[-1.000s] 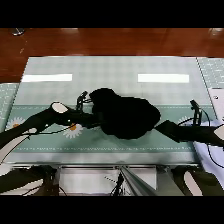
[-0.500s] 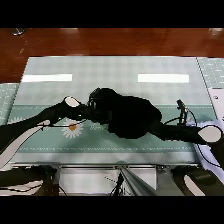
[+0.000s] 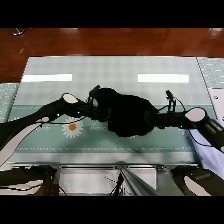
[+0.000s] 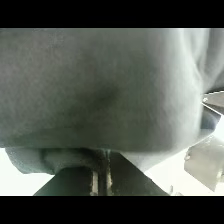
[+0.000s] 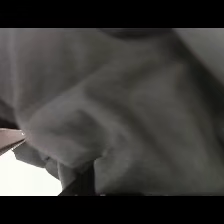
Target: Fold the shirts.
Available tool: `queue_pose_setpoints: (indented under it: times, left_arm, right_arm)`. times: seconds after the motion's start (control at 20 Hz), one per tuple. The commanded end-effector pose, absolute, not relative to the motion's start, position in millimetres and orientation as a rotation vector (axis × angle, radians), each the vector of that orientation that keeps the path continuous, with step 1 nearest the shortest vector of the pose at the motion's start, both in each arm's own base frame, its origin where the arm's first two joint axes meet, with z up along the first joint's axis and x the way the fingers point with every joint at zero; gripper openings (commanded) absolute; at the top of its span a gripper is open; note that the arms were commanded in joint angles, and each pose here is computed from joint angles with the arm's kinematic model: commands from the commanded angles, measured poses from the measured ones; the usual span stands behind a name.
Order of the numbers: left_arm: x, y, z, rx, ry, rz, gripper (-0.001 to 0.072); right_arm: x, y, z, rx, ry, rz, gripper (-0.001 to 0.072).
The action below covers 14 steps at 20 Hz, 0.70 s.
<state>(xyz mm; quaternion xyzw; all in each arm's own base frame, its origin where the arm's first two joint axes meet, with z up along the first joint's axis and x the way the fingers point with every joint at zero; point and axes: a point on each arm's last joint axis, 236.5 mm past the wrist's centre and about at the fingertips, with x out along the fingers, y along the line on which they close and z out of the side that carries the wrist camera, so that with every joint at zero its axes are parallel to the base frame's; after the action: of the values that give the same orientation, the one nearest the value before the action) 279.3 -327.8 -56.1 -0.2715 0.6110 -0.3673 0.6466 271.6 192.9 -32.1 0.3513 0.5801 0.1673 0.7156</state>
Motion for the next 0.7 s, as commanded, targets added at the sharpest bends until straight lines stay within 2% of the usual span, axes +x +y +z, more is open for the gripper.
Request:
queue_pose_setpoints:
  times: [0.0, 0.05, 0.15, 0.25, 0.4, 0.5, 0.65]
  left_arm:
    - [329.0, -320.0, 8.7, -0.731, 1.235, -0.882, 0.0025]
    - [359.8, -313.8, 55.4, -0.771, 1.107, -0.903, 0.0025]
    - [406.5, -288.2, 173.1, -0.751, 0.819, -0.959, 0.0025]
    - [414.2, -256.4, 286.3, -0.67, 0.565, -1.007, 0.0025]
    - [385.3, -191.8, 405.2, -0.424, 0.309, -0.887, 0.0024]
    - [348.2, -152.4, 443.6, -0.276, 0.252, -0.742, 0.0024]
    - [276.4, -113.5, 483.2, -0.055, 0.131, -0.547, 0.0025]
  right_arm:
    - [313.7, 195.7, 32.1, 0.65, 1.175, 0.504, 0.0021]
    - [341.4, 188.5, 83.0, 0.632, 1.068, 0.526, 0.0021]
    - [376.1, 174.6, 202.5, 0.579, 0.821, 0.59, 0.0021]
    - [367.7, 163.5, 330.5, 0.465, 0.572, 0.661, 0.0021]
    - [296.9, 152.8, 434.3, 0.202, 0.401, 0.685, 0.0021]
    - [252.4, 142.9, 461.0, 0.088, 0.354, 0.65, 0.0021]
    - [204.6, 116.9, 467.0, 0.009, 0.32, 0.526, 0.0021]
